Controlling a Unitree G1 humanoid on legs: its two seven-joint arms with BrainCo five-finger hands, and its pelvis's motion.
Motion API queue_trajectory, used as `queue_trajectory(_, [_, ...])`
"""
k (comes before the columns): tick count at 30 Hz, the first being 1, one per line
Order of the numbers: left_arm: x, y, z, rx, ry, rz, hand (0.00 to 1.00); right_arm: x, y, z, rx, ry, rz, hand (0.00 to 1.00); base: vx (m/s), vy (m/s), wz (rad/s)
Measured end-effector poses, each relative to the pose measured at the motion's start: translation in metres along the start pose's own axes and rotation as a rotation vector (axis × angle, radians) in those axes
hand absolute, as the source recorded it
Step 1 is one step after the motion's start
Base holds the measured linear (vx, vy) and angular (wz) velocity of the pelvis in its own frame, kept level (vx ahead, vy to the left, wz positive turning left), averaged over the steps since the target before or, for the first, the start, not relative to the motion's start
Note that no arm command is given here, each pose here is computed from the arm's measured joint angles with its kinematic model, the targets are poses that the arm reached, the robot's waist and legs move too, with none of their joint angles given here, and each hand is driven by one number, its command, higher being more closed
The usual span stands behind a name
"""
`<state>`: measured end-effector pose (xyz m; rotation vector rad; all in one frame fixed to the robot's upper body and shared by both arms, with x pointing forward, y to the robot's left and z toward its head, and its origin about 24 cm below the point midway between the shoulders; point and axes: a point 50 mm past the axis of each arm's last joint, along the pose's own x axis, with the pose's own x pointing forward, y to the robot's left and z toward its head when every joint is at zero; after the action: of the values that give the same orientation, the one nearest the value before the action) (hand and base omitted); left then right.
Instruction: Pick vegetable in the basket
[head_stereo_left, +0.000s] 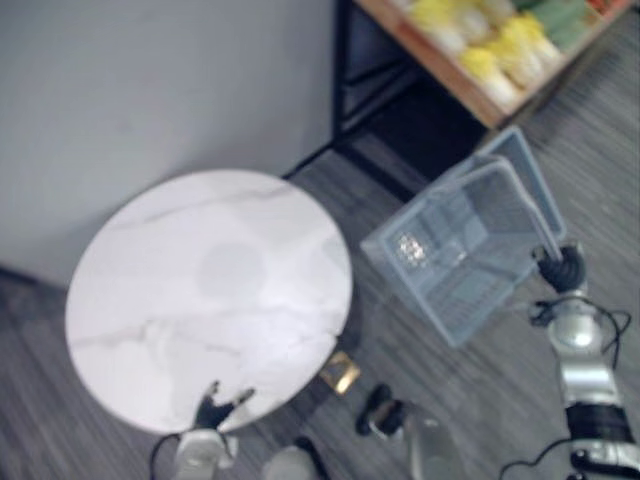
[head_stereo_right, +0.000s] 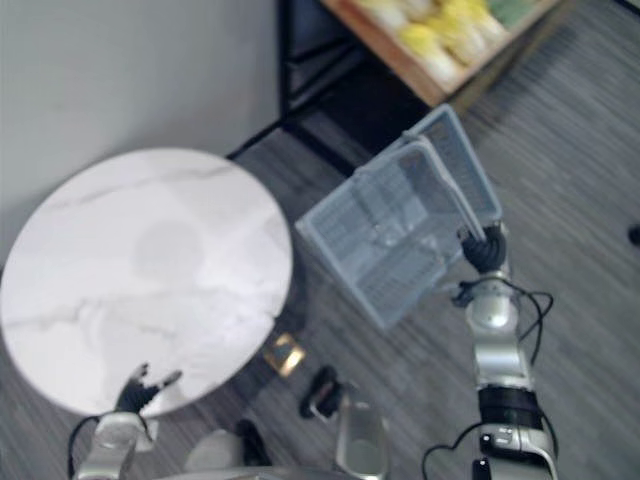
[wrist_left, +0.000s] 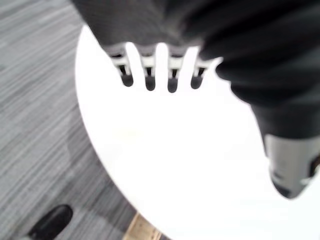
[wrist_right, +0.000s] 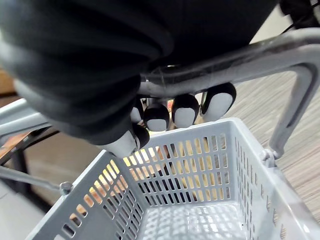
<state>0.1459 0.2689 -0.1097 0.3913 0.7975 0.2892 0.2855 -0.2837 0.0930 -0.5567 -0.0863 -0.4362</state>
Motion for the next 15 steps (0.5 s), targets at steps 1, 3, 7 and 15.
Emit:
queue_trajectory(1, [0.0,-0.003,-0.001,-0.005,0.005,-0.006,0.0,0.0,0.002,0.001,0.0,-0.004,0.01,1.0,0.06,-0.151,-2.1])
queue_trajectory(3, [-0.001,-0.005,-0.005,-0.01,0.025,-0.01,0.0,-0.003,0.013,-0.001,-0.017,0.002,0.065,1.0,0.11,-0.225,-1.66])
queue_trajectory(7, [-0.016,-0.031,-0.033,-0.043,0.119,-0.075,0.0,-0.03,0.034,-0.033,-0.07,0.121,0.19,1.0,0.21,-0.216,-1.67])
queue_trajectory(15, [-0.034,-0.041,-0.058,-0.044,0.188,-0.107,0.0,-0.089,0.034,-0.122,-0.098,0.548,0.212,1.0,0.3,0.049,-1.22])
